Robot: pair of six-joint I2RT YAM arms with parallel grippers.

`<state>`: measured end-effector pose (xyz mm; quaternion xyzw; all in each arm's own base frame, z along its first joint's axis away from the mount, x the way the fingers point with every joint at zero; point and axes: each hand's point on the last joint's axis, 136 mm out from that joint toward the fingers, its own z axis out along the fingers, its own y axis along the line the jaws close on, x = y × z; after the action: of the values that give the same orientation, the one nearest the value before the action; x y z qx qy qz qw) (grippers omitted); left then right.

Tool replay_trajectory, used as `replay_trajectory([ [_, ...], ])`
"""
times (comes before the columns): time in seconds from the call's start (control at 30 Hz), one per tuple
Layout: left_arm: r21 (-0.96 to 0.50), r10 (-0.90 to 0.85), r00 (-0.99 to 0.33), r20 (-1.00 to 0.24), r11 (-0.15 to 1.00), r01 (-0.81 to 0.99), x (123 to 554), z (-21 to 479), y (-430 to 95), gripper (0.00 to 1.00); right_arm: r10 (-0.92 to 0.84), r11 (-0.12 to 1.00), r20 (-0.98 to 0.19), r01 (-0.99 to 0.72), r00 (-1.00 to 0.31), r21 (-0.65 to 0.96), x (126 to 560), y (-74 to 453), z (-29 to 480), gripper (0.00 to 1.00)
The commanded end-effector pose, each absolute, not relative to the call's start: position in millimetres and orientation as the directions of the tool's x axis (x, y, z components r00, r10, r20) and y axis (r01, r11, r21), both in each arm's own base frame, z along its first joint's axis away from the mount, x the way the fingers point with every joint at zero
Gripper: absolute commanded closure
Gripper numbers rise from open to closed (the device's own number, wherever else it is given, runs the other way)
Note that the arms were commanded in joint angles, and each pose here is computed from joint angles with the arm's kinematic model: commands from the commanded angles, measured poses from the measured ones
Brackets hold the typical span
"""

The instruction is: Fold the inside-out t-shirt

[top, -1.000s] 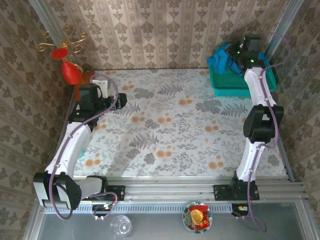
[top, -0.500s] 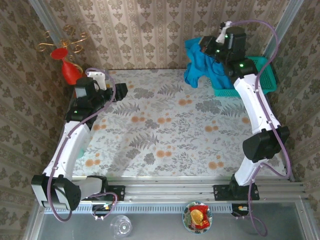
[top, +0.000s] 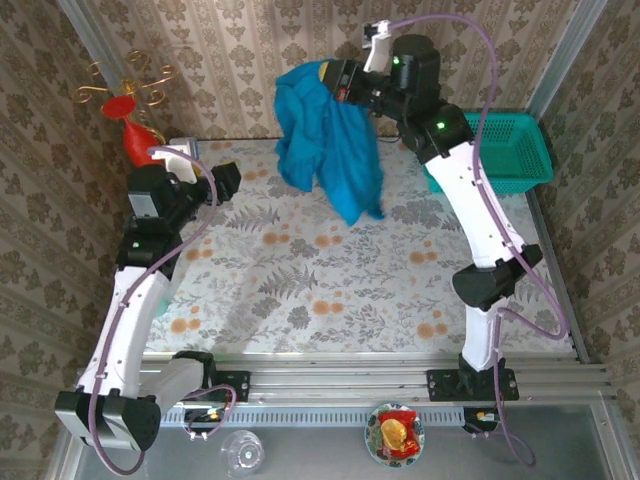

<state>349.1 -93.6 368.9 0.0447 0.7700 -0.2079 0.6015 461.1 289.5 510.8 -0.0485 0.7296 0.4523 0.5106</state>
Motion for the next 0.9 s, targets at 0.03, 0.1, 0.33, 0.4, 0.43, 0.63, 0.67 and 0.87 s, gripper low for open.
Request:
replay_trajectory([
  [0.03,-0.307,-0.208,-0.317,-0.925,0.901,0.305,348,354,-91,0.21,0.339,0.559,-0.762,-0.533,-0.552,0.635,453,303,491,1.0],
  [0.1,-0.317,-0.204,-0.341,-0.918,0.894,0.318,350,347,-95,0.23,0.314,0.585,-0.745,-0.499,-0.588,0.64,452,302,467,1.0],
  [0.33,-0.377,-0.182,-0.466,-0.866,0.85,0.369,355,306,-115,0.26,0.308,0.729,-0.633,-0.251,-0.71,0.636,447,265,329,1.0],
  [0.4,-0.4,-0.164,-0.515,-0.842,0.83,0.389,355,288,-125,0.27,0.302,0.771,-0.576,-0.161,-0.759,0.616,439,249,278,0.96],
  [0.43,-0.411,-0.151,-0.541,-0.827,0.82,0.399,355,278,-131,0.27,0.295,0.797,-0.55,-0.116,-0.782,0.593,433,240,253,0.94],
  [0.63,-0.464,-0.078,-0.698,-0.712,0.799,0.383,352,215,-153,0.28,0.227,0.932,-0.453,0.058,-0.862,0.357,397,187,141,0.84],
  [0.67,-0.469,-0.063,-0.719,-0.692,0.797,0.381,352,206,-157,0.29,0.218,0.946,-0.446,0.076,-0.868,0.314,392,179,131,0.82],
  [0.87,-0.49,-0.007,-0.791,-0.612,0.788,0.373,361,173,-171,0.3,0.151,0.988,-0.451,0.136,-0.879,0.066,368,135,115,0.72],
])
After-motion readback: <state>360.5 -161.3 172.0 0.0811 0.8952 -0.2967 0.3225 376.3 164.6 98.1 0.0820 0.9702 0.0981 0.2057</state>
